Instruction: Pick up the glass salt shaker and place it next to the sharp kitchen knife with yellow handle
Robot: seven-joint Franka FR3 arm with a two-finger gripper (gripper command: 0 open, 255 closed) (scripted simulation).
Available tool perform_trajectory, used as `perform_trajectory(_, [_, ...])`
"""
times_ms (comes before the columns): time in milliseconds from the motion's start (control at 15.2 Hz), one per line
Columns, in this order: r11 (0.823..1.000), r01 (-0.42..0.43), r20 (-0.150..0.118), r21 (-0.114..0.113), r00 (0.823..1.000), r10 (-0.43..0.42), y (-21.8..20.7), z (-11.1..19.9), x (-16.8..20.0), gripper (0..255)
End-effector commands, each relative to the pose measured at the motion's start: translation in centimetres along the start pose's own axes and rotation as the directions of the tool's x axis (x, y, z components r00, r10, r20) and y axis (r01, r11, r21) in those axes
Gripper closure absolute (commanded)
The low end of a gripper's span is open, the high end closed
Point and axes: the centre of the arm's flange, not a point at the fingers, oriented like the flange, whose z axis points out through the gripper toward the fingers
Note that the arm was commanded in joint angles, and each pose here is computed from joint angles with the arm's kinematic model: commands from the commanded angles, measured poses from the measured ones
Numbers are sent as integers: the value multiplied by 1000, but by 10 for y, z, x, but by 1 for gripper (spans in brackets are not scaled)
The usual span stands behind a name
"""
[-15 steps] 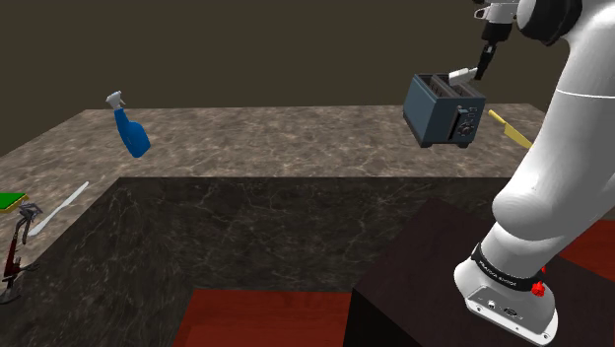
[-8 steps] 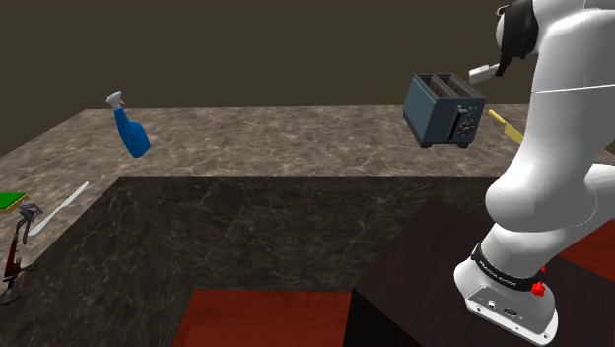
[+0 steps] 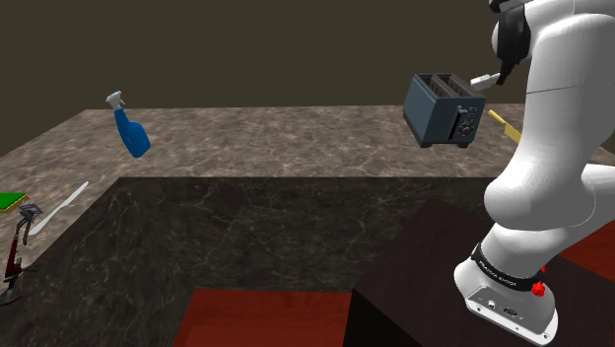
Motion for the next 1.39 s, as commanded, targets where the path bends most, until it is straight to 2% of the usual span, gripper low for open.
perform_trajectory(0, [1000, 0, 0, -1, 1000, 0, 0, 10, 0, 255])
perform_trajectory(1320, [1000, 0, 0, -1, 1000, 0, 2, 115, -2, 255])
